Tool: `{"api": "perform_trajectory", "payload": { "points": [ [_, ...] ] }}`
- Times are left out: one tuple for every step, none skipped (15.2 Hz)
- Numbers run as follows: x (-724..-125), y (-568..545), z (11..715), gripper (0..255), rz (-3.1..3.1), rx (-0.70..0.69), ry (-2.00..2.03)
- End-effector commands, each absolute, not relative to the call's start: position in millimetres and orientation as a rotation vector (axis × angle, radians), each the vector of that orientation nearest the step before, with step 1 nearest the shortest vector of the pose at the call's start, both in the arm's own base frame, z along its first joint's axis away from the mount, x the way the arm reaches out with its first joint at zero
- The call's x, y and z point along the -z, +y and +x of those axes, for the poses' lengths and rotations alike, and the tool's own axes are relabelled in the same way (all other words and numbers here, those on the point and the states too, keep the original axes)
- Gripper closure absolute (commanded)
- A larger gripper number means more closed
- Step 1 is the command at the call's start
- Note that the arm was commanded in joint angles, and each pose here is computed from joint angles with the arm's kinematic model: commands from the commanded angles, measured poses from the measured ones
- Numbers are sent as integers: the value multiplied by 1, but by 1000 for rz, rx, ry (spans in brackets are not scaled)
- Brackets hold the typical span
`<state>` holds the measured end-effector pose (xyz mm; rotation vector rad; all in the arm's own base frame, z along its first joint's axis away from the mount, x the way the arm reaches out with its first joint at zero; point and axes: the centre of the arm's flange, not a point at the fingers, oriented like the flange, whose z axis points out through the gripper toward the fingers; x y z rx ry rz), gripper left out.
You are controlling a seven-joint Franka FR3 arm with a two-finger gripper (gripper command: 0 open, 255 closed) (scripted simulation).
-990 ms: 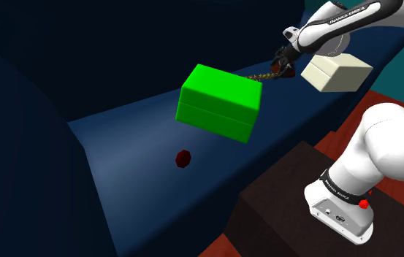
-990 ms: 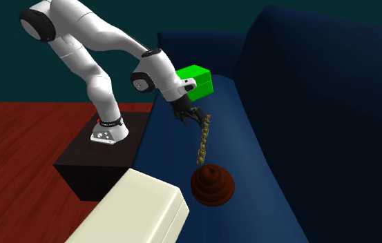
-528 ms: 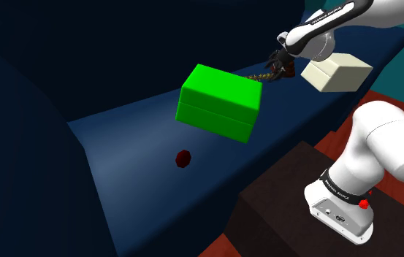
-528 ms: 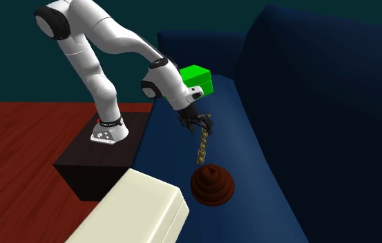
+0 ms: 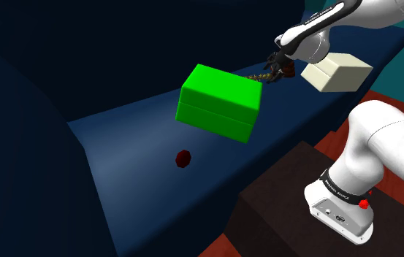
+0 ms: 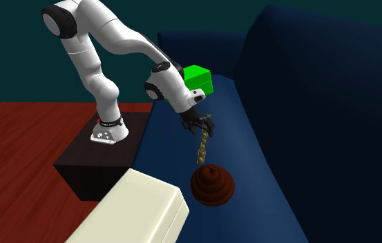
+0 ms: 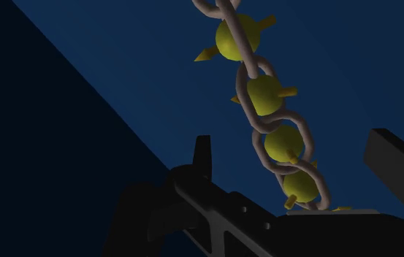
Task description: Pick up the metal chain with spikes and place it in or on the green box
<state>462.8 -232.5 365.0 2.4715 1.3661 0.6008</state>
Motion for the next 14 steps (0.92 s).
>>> {"api": "perform_trajectory", "payload": {
  "points": [
    [-365, -233, 463, 0, 2471, -601, 1366],
    [-365, -233, 463, 255, 2471, -601, 1366],
    [-365, -233, 463, 255, 2471, -601, 1366],
    [-365, -233, 463, 255, 2471, -601, 1366],
    [-365, -233, 463, 255, 2471, -601, 1366],
    [-365, -232, 463, 255, 2471, -601, 1366],
    [-365, -232, 463, 255, 2471, -601, 1366],
    [-365, -232, 463, 255, 2471, -601, 1366],
    [-365, -232, 463, 255, 2471, -601, 1366],
    [-365, -233, 463, 255, 2471, -601, 1366],
    [-365, -233, 463, 255, 2471, -601, 1366],
    [-370, -233, 463, 255, 2471, -601, 1366],
    [-375, -233, 463, 255, 2471, -601, 1366],
    [-381, -233, 463, 255, 2471, -601, 1366]
  ]
}}
